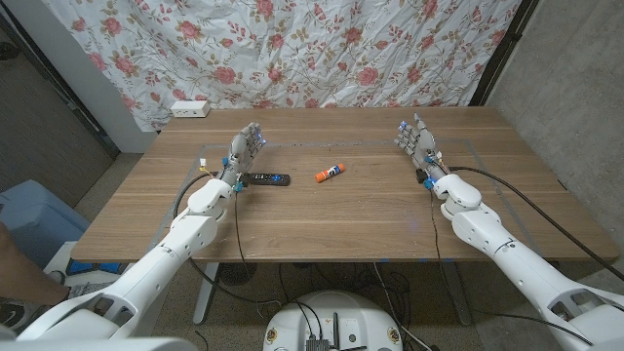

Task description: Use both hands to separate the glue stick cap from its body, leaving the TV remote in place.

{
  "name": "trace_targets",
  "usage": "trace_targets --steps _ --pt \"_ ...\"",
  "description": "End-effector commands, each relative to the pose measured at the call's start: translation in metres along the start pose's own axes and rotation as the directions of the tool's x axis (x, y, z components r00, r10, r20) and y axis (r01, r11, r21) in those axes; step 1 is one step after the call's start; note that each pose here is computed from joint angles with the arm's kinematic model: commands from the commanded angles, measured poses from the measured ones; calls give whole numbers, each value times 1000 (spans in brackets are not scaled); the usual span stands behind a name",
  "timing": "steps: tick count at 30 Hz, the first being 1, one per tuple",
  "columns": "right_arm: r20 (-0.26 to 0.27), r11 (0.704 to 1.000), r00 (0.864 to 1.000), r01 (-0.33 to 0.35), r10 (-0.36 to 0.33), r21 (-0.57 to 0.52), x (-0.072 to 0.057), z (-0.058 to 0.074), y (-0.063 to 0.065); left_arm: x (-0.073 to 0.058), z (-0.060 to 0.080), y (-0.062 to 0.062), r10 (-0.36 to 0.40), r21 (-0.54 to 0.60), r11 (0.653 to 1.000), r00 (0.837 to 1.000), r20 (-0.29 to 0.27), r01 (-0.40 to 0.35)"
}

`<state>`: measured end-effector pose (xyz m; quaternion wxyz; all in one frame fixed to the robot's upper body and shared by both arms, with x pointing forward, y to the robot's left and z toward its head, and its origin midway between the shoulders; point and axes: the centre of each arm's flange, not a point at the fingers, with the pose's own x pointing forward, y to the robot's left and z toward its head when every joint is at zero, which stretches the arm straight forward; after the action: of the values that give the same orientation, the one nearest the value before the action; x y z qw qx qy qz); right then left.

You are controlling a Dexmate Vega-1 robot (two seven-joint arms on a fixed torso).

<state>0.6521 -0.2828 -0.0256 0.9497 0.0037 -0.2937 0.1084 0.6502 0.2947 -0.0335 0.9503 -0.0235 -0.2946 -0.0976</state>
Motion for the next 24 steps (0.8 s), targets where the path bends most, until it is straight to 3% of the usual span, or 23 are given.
trace_targets --steps 1,15,24 --pt "-3 996 1000 -23 23 -82 2 7 9 -8 -3 3 15 4 1000 1000 10 -15" --pt "29 967 998 -54 63 -249 3 29 26 -6 -3 2 22 8 1000 1000 7 -22" --pt "64 928 994 -59 88 -367 4 45 37 -5 -4 1 21 10 1000 1000 12 -21"
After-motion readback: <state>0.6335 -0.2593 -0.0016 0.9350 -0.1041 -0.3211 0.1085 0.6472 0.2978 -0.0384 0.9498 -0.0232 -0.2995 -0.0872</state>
